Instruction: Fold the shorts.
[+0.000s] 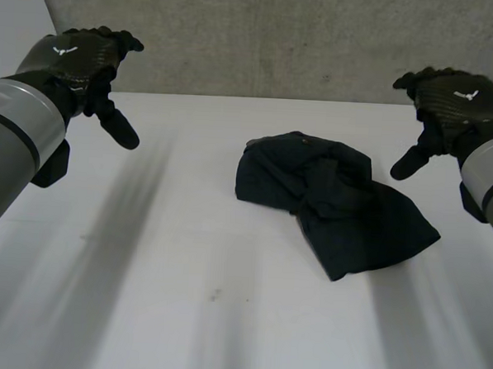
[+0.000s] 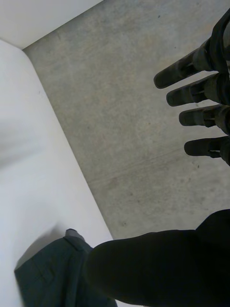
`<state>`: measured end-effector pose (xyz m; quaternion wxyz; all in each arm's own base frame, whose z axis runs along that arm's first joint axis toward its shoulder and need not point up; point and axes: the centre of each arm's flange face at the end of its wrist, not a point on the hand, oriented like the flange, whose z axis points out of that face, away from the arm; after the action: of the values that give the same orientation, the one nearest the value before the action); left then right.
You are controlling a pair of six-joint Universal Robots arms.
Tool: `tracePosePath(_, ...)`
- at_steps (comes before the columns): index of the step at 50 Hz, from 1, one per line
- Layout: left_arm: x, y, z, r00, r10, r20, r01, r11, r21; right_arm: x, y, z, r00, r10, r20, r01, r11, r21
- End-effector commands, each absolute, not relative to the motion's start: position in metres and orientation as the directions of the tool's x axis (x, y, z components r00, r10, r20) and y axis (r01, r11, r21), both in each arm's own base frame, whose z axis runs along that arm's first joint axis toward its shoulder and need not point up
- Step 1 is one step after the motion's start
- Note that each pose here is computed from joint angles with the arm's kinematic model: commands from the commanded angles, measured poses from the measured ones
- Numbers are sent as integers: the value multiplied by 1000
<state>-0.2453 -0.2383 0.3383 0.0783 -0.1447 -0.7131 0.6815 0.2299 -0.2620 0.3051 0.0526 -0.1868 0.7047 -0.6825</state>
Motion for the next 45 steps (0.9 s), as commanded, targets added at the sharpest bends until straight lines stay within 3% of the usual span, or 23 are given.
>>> tracePosePath(1, -250, -248, 321, -945, 313, -91, 118, 68, -991, 248, -293, 253, -897, -416, 152, -216, 110, -970)
tracePosePath(10, -253, -256, 304, -945, 313, -98, 139, 111, -984, 275, -336, 176, -875, -482, 55, -168, 194, -966)
tracePosePath(15, -254, -257, 302, -944, 315, -98, 140, 114, -984, 297, -349, 142, -862, -504, 47, -161, 184, -970)
tracePosePath(20, -254, -257, 303, -945, 311, -97, 137, 107, -985, 304, -354, 132, -854, -518, 58, -169, 171, -971)
tracePosePath(24, -254, -256, 306, -945, 312, -96, 132, 97, -986, 314, -346, 155, -835, -545, 78, -167, 117, -979)
tracePosePath(28, -253, -255, 309, -946, 311, -95, 128, 89, -988, 328, -312, 205, -800, -593, 92, -138, 33, -990)
tracePosePath(32, -251, -254, 318, -948, 306, -91, 116, 65, -991, 343, -263, 228, -733, -675, 88, -135, 18, -991)
tracePosePath(40, -246, -253, 332, -953, 291, -87, 99, 27, -995, 367, -169, 231, -548, -834, 58, -171, 44, -984)
tracePosePath(45, -245, -253, 332, -954, 287, -88, 101, 32, -994, 374, -147, 223, -501, -863, 72, -204, 36, -978)
